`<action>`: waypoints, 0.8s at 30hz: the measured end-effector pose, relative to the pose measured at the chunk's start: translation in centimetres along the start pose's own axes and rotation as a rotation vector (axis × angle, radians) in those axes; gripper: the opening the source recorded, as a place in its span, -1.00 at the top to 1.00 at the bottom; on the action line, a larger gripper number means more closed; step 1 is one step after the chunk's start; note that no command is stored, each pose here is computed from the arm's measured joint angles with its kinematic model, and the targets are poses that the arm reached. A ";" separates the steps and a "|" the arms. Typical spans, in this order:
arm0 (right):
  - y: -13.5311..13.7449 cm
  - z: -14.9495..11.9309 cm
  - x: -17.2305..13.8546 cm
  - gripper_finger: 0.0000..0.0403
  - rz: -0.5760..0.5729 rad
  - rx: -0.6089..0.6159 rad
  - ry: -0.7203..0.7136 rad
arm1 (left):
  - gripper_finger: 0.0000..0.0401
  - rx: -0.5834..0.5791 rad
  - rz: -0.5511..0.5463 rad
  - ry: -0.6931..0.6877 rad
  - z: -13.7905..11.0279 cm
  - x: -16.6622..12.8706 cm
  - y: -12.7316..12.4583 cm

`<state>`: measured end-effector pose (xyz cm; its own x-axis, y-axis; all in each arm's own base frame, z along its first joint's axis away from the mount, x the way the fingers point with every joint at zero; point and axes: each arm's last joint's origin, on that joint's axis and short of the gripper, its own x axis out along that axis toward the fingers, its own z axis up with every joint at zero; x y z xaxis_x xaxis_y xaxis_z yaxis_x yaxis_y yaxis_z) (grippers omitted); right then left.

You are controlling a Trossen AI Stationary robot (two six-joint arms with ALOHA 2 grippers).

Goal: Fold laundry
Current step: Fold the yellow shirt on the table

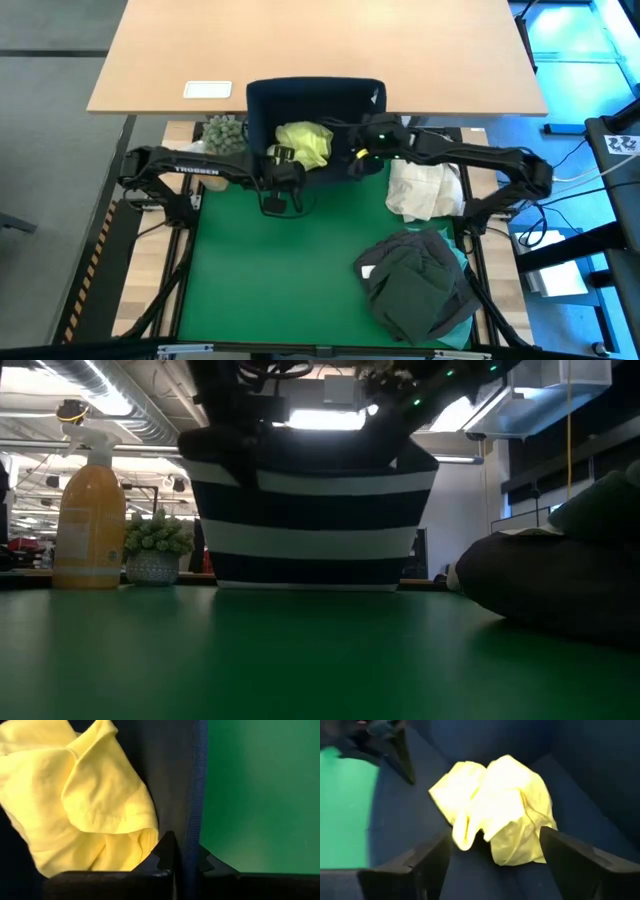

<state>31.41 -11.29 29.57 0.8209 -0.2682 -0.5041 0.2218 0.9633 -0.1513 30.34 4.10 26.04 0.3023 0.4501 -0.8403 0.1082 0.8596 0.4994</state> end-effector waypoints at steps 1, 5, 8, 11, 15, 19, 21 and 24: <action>0.0 0.0 0.6 -0.54 0.002 0.001 0.010 | 0.99 0.003 0.005 -0.001 0.0 0.0 -0.2; -0.1 -0.1 2.9 -0.66 -0.002 0.002 0.027 | 0.99 0.014 0.015 -0.002 0.0 0.2 -0.8; -0.2 0.2 4.2 -0.73 -0.003 0.003 0.025 | 0.99 0.013 0.017 -0.008 0.0 0.5 -1.0; -0.3 0.3 5.5 -0.77 -0.011 0.004 0.040 | 1.00 0.013 0.017 -0.008 0.0 0.5 -1.0; -0.4 0.2 7.0 -0.78 -0.042 0.004 0.065 | 1.00 0.009 0.023 -0.019 0.1 0.5 -1.0; -0.5 -0.6 8.8 -0.75 -0.110 -0.001 0.114 | 1.00 0.013 0.030 -0.024 0.2 0.4 -1.2; -0.8 -1.1 9.4 -0.66 -0.142 -0.007 0.137 | 1.00 0.012 0.030 -0.025 0.3 0.4 -1.2; -1.2 -1.7 10.1 -0.39 -0.152 -0.024 0.155 | 1.00 0.012 0.030 -0.025 0.3 0.4 -1.2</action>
<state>38.60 -15.17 23.22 0.6876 -0.4110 -0.5985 0.3229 0.9114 -0.2550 30.58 3.22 25.18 0.3293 0.4694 -0.8193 0.1103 0.8426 0.5271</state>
